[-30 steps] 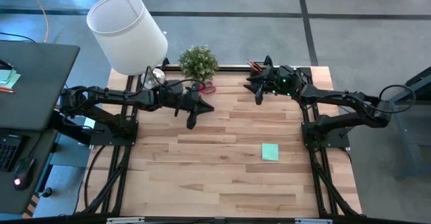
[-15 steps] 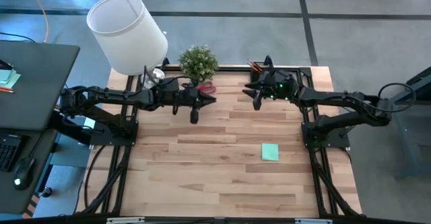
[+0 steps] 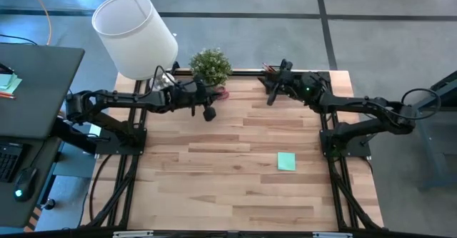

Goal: Pick and place office supplies into organizer
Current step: Put the light blue binder clip in the black desk organizer

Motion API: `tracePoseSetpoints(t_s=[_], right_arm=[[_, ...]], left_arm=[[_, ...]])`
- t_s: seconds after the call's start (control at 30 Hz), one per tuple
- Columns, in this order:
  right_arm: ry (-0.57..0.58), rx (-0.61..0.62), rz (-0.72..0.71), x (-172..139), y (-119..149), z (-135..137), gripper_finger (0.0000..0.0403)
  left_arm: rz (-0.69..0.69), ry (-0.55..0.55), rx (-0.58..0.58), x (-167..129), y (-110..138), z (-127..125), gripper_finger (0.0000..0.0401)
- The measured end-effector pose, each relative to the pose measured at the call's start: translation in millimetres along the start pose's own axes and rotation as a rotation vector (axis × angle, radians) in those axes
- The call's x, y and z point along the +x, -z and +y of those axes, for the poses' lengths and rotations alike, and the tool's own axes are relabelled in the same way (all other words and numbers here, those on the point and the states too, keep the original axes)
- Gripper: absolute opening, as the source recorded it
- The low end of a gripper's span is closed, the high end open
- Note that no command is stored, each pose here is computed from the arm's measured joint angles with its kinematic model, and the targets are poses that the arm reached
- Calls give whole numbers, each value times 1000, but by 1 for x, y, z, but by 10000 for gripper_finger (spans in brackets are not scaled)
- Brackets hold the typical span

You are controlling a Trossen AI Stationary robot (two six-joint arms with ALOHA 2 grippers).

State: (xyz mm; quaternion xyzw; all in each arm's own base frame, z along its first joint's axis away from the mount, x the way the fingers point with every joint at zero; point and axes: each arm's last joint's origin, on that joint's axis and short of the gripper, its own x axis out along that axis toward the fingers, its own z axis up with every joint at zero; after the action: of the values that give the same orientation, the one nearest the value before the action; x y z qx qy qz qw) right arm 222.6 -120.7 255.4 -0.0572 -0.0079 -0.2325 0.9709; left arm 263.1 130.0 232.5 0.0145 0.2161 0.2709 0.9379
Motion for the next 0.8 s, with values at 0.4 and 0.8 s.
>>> tracePoseSetpoints(t_s=[0.4, 0.8], right_arm=[[-40, -63, 213, 13, -19, -1, 129], [11, -133, 159, 18, -40, -6, 129]], left_arm=[[220, -257, -293, -7, 61, -12, 21], [453, -312, -569, -9, 96, 34, 110]])
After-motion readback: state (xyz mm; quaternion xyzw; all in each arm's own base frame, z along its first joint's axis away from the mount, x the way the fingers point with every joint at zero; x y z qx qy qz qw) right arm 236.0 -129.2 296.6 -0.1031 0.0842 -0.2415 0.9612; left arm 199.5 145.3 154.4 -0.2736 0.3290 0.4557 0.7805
